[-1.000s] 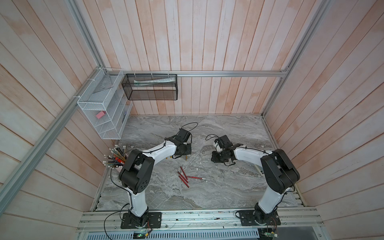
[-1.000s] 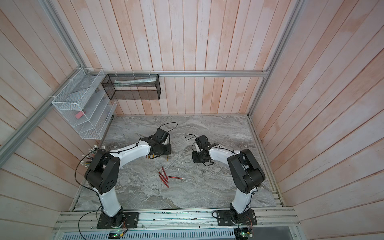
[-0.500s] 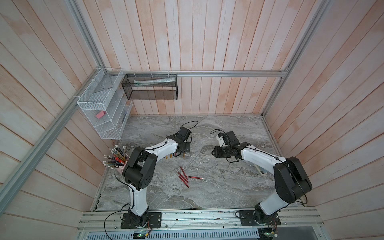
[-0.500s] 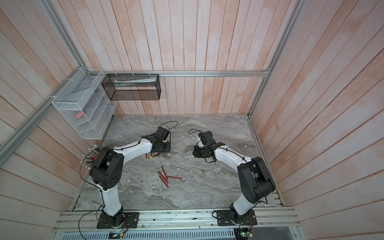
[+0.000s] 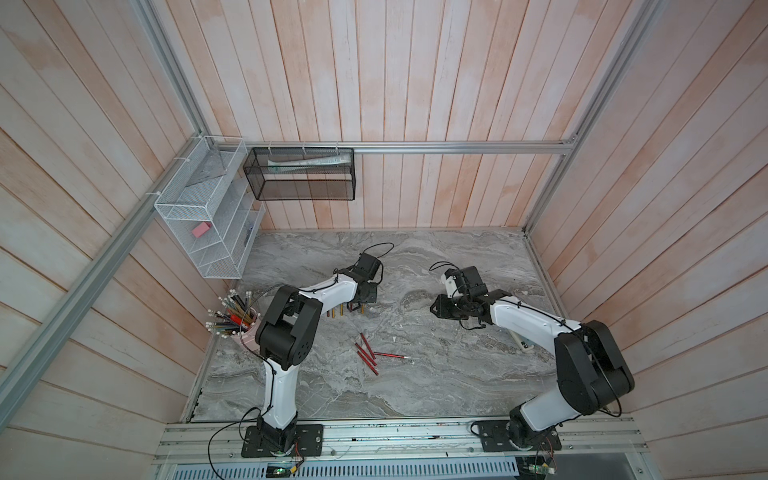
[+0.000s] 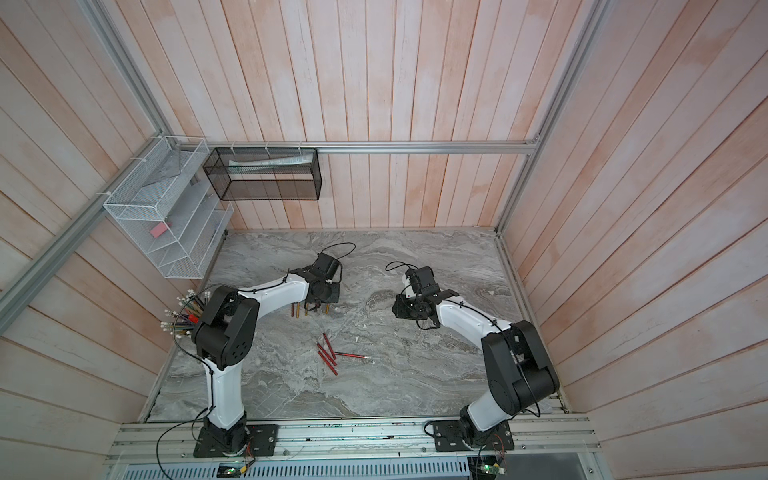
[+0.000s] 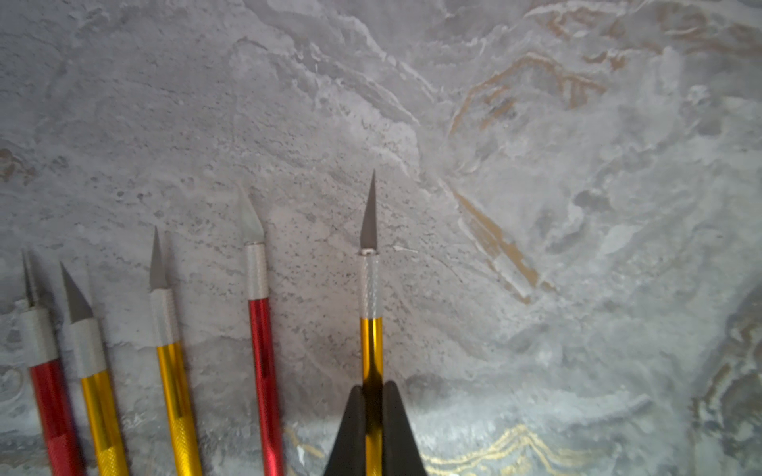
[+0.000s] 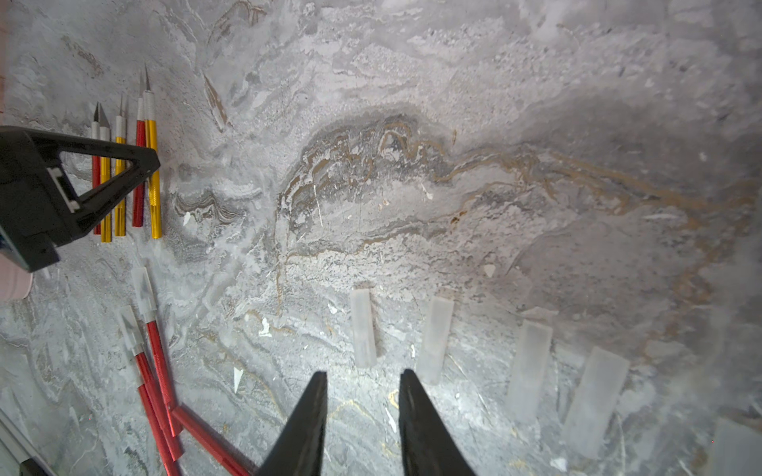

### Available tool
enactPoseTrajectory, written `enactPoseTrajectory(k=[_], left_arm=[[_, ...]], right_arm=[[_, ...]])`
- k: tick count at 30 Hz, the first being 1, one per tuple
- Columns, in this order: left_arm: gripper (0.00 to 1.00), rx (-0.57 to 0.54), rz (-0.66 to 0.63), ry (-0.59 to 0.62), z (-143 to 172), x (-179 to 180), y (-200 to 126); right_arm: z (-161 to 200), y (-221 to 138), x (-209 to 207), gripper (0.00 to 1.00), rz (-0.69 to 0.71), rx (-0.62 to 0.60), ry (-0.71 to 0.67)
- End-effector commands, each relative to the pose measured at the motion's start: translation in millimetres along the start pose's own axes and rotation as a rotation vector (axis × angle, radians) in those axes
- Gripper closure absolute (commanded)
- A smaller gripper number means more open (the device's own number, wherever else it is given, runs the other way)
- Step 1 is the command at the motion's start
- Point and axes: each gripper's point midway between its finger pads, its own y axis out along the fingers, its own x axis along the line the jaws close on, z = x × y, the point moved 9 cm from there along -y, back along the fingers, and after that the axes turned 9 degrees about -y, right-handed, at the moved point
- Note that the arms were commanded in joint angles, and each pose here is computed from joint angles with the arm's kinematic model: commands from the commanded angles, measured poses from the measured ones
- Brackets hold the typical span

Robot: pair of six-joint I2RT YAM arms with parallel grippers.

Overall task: Remove protective caps from carving knives
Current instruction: Place the carving knife at the center of the board.

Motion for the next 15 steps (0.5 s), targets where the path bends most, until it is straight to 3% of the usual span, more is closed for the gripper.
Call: enactPoseTrajectory(k=[1, 6, 15], left_arm=[[1.0, -0.019, -0.019, 0.008, -8.0, 0.3, 5.9], [0.97, -0.012, -0.028, 0.004, -7.4, 1.6, 11.8], [0.83, 0.003, -0.039, 0.0, -3.6, 3.7, 16.7]], right_arm=[[-1.3, -6.3, 1.2, 0.68, -0.017, -0.023, 0.004], [-0.4, -6.7, 0.6, 0.68, -0.019, -0.024, 0.006], [0.6, -7.4, 0.2, 0.68, -0.021, -0.025, 0.009]])
